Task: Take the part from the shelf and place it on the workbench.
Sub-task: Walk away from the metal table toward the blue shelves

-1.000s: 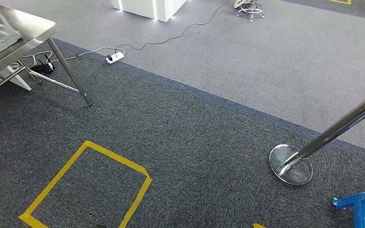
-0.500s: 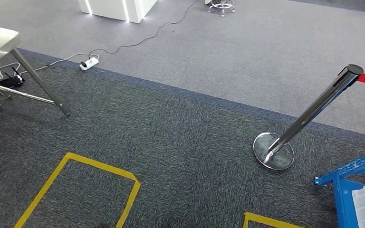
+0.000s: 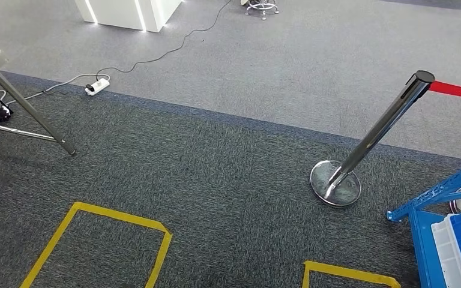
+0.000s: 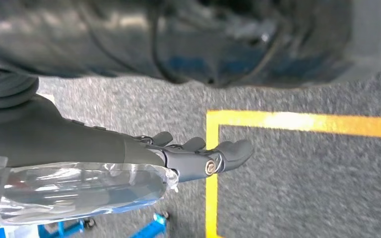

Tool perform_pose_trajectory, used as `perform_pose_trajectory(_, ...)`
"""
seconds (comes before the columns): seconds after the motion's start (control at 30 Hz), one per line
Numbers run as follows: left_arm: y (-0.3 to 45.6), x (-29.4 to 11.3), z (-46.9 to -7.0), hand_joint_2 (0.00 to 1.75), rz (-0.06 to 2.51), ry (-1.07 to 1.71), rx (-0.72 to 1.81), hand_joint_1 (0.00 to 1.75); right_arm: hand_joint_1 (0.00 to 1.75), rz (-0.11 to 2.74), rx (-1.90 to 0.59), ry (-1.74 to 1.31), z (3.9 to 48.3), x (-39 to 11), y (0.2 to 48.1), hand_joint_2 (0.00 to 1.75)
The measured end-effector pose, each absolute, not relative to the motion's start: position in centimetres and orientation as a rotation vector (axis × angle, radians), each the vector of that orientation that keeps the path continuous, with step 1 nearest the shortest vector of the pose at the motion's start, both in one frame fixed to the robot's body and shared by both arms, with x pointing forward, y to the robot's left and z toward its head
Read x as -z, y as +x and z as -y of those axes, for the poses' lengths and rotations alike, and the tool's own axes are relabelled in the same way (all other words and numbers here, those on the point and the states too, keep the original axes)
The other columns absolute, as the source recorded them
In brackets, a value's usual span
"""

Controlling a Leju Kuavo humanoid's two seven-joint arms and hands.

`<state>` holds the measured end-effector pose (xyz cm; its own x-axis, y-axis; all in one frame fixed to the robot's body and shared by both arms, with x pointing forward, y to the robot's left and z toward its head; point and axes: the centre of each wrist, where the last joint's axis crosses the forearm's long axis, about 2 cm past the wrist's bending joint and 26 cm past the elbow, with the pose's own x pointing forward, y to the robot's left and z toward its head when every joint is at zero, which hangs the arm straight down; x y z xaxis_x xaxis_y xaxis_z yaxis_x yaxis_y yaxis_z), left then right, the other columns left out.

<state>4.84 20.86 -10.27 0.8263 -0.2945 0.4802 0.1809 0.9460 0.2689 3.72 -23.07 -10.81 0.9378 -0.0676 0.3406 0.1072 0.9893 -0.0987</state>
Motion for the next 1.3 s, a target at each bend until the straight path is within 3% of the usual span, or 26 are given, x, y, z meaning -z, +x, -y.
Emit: perform_pose_trajectory(1.3, 4.73, 10.29, -20.87, 0.0, 0.544, 0.214, 0.263, 0.0, 0.0, 0.33, 0.09, -0.105, 23.06, 10.8, 3.77, 0.0)
